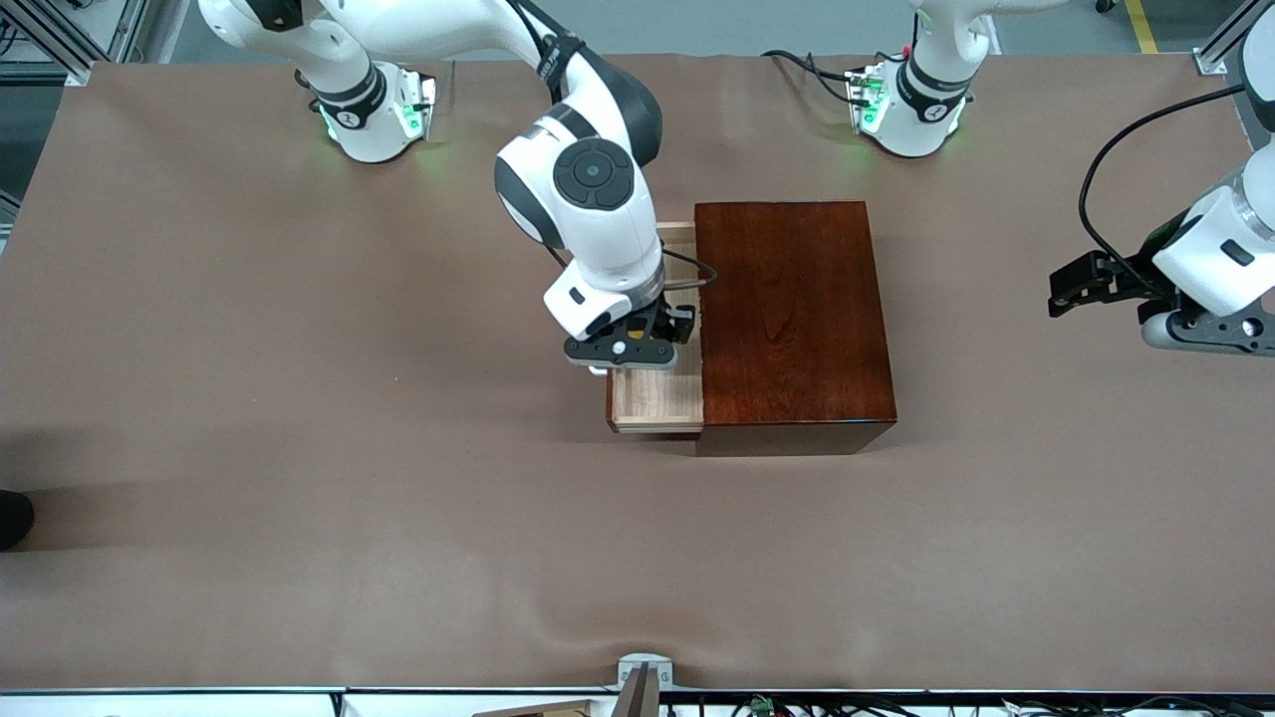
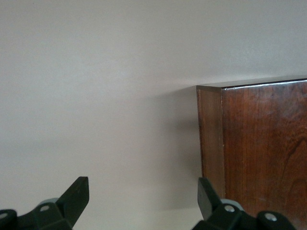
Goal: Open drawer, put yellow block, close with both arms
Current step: 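Lower the cube into the drawer and open the right gripper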
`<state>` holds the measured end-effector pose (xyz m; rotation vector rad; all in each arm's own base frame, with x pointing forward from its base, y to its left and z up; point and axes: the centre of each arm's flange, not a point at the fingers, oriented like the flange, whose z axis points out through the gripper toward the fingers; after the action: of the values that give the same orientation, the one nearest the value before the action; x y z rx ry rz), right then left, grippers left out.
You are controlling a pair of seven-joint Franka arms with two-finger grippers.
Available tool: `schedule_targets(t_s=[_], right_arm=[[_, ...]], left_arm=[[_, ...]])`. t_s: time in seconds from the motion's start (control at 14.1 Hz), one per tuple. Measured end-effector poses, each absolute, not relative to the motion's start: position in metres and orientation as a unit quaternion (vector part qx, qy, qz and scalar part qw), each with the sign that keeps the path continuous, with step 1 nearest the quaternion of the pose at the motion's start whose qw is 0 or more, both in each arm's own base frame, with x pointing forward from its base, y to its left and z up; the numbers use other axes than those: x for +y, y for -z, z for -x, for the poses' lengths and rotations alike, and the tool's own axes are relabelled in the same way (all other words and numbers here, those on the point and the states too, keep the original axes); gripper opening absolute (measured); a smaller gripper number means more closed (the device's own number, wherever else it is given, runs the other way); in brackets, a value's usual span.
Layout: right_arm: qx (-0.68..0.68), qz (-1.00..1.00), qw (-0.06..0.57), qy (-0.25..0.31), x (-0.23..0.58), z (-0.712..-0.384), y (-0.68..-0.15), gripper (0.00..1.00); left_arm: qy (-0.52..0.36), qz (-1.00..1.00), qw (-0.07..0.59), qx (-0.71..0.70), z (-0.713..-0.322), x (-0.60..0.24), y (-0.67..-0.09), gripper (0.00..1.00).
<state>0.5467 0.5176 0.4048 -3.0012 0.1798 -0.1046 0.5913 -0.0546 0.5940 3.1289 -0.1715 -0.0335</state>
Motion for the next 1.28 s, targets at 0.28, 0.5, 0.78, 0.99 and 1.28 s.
schedule_targets(t_s=[0.28, 0.5, 0.78, 0.99, 1.28], right_arm=[[0.064, 0.995, 0.067, 0.034, 0.523, -0.551, -0.375, 0.56], [0.064, 0.995, 0.068, 0.036, 0.527, -0.553, -0.359, 0.56], [0.062, 0.995, 0.066, 0.034, 0.532, -0.551, -0.339, 0.56], [0.069, 0.995, 0.065, 0.033, 0.533, -0.552, -0.33, 0.56], [0.084, 0.994, 0.059, 0.032, 0.527, -0.557, -0.33, 0.88]], left_arm=[[0.01, -0.998, 0.004, -0.055, -0.591, -0.055, -0.594, 1.0], [0.01, -0.998, 0.004, -0.055, -0.591, -0.055, -0.594, 1.0], [0.01, -0.998, 0.004, -0.055, -0.592, -0.055, -0.594, 1.0], [0.01, -0.998, 0.004, -0.055, -0.592, -0.055, -0.594, 1.0], [0.01, -0.998, 0.004, -0.055, -0.592, -0.055, -0.594, 1.0]])
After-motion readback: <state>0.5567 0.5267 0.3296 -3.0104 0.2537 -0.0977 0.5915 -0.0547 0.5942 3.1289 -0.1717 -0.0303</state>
